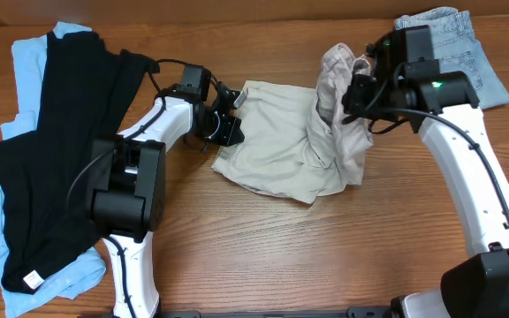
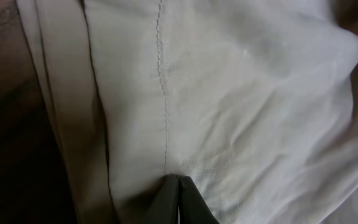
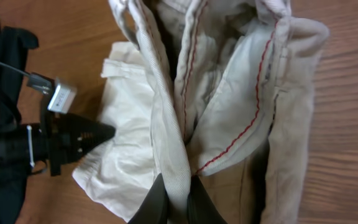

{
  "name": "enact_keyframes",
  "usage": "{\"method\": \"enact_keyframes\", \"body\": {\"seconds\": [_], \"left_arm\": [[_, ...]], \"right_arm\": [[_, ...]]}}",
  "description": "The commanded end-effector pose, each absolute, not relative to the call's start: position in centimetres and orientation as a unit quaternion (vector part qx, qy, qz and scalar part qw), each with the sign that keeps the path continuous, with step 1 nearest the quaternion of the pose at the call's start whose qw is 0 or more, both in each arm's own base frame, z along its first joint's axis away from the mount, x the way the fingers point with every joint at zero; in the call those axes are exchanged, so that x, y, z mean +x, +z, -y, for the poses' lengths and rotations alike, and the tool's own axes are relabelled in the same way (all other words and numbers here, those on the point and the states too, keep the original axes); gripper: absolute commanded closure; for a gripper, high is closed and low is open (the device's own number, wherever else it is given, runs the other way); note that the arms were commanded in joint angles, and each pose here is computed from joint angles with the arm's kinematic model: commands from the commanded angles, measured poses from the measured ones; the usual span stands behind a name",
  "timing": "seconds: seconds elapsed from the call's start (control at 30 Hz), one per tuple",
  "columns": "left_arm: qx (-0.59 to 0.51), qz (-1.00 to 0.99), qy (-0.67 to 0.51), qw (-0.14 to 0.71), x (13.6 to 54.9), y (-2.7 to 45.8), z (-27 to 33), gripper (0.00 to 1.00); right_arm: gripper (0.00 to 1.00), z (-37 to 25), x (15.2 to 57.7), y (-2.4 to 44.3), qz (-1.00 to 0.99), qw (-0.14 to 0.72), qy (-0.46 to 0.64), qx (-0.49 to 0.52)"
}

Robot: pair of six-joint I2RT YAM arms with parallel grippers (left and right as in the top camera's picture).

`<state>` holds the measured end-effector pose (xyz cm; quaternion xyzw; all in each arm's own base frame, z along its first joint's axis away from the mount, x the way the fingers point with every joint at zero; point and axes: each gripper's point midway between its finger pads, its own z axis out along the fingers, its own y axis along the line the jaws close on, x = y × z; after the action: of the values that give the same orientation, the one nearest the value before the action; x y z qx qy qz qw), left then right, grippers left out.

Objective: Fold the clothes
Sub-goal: 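Fold the right half of the shorts leftward over the left half with the right gripper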

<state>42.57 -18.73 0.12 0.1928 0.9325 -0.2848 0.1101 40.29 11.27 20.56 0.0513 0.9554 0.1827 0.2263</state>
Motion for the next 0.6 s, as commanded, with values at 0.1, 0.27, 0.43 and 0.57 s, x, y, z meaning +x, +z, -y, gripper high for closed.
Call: {"method": "enact_keyframes", "body": {"seconds": [0.1, 0.27, 0.43, 0.57], "left_arm": [[0.129, -0.953, -0.263, 0.082, 41.9, -1.6, 17.4, 0.96], [0.094, -0.957, -0.263, 0.078, 42.2, -1.6, 16.5, 0.96], [0.074, -0.959, -0.264, 0.078, 42.5, -1.6, 15.7, 0.96], [0.072, -0.959, -0.264, 0.078, 42.6, -1.6, 15.7, 0.96]], "right_arm": [[0.96, -16.0, 40.7, 17.9, -0.962, 0.204, 0.172, 0.053], [0.96, -20.7, 40.8, 14.3, -0.967, 0.173, 0.181, 0.042], [0.96, -24.5, 40.2, 13.6, -0.964, 0.174, 0.195, 0.046], [0.96, -25.2, 39.9, 13.5, -0.964, 0.182, 0.182, 0.074]]}}
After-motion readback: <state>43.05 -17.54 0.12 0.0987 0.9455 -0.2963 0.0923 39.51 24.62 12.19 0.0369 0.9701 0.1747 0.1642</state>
